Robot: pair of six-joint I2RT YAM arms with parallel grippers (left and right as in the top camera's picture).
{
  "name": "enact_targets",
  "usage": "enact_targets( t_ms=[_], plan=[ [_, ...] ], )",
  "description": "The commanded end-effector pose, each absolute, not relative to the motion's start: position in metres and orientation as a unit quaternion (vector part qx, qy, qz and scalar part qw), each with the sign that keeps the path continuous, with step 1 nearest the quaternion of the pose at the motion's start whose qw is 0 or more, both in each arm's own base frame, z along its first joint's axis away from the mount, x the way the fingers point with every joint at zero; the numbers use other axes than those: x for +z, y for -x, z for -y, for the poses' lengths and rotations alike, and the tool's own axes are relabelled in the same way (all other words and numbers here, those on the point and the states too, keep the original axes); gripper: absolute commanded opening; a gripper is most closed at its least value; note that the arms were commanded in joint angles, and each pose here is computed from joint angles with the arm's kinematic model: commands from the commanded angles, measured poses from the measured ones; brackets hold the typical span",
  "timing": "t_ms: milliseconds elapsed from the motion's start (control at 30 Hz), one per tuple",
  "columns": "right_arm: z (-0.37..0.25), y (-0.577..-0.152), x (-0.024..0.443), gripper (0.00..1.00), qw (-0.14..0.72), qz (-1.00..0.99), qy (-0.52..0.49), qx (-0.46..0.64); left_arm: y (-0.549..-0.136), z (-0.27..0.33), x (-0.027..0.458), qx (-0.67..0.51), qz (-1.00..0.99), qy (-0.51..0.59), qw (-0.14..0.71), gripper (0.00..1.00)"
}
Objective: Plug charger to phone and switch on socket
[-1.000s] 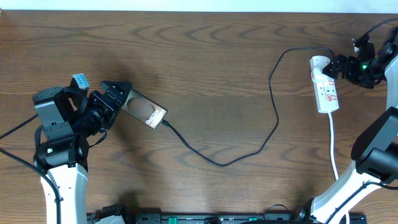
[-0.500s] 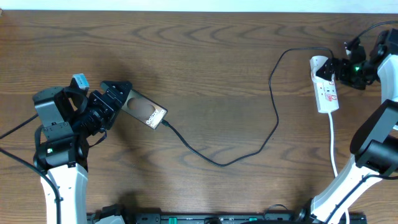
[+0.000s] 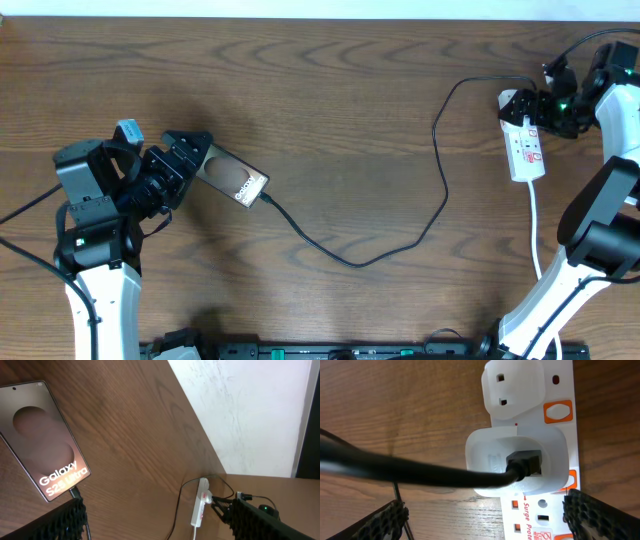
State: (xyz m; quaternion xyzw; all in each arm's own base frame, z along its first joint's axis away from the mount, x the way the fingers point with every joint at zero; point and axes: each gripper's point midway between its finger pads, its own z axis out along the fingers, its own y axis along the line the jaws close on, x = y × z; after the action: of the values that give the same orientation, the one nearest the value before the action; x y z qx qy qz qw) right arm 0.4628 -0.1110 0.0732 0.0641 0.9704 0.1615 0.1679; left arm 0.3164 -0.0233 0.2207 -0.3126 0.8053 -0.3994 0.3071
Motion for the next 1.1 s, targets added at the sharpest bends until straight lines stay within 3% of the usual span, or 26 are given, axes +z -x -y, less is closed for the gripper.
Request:
enact_targets(
  t_ms=[0, 1067],
  plan=[
    [0.109, -0.465, 0.066, 0.99, 0.161, -0.970, -0.069, 0.167, -0.319, 0.020, 0.227, -0.393, -0.806, 0.307, 0.319, 0.90],
    [0.104, -0.473, 0.053, 0.99, 0.154, -0.971, -0.100, 0.156, -0.319, 0.020, 0.227, -0.393, -0.806, 0.306, 0.319, 0.91]
  ],
)
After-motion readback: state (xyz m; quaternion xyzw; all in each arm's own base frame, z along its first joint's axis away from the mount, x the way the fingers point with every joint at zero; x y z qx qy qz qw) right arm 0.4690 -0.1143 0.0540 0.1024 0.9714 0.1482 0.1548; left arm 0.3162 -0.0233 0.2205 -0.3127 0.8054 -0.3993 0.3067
